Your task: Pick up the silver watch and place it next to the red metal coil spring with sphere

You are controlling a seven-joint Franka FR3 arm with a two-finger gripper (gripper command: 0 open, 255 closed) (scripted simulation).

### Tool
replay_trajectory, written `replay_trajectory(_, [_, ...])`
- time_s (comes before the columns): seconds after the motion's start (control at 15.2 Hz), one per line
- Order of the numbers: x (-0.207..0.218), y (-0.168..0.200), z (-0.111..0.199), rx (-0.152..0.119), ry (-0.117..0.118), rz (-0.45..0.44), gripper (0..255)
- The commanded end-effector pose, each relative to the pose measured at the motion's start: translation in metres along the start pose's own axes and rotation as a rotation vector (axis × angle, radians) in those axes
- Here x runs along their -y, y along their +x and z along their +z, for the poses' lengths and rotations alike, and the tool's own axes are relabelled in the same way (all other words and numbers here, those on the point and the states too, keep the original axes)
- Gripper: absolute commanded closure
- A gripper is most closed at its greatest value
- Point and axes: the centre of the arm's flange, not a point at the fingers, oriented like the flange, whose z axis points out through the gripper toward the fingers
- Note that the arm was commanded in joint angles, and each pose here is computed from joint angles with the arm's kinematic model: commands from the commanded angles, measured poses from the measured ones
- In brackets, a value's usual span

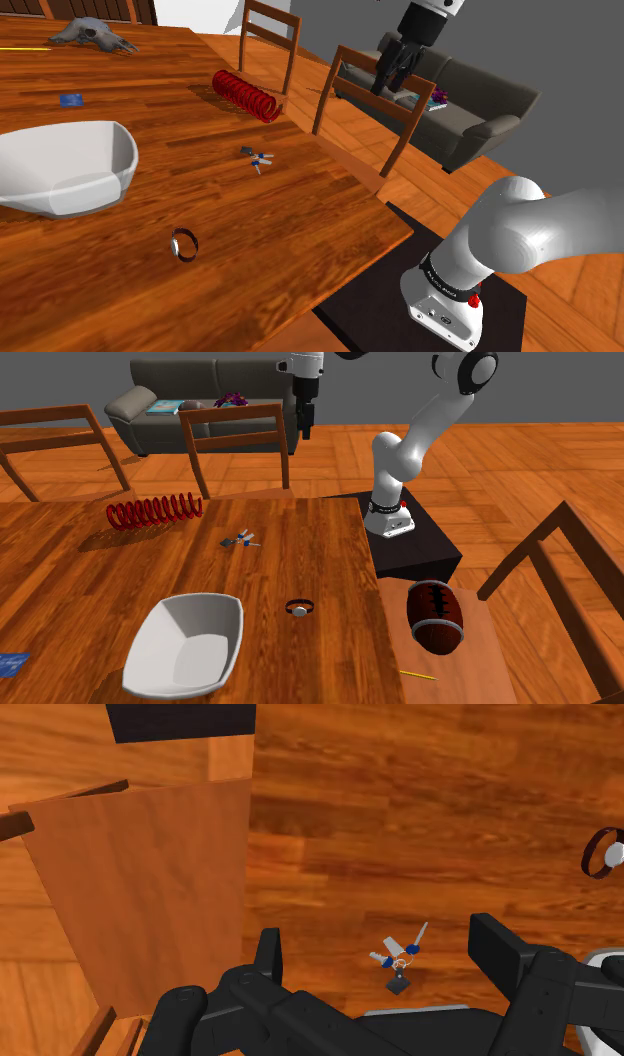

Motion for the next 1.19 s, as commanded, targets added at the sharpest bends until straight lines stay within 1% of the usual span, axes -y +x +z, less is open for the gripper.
replay_trajectory(0.0, [0.0, 0.0, 0.0, 0.0, 0.0, 0.0, 0])
replay_trajectory(1.12, [0.18, 0.01, 0.126, -0.038, 0.034, 0.091, 0])
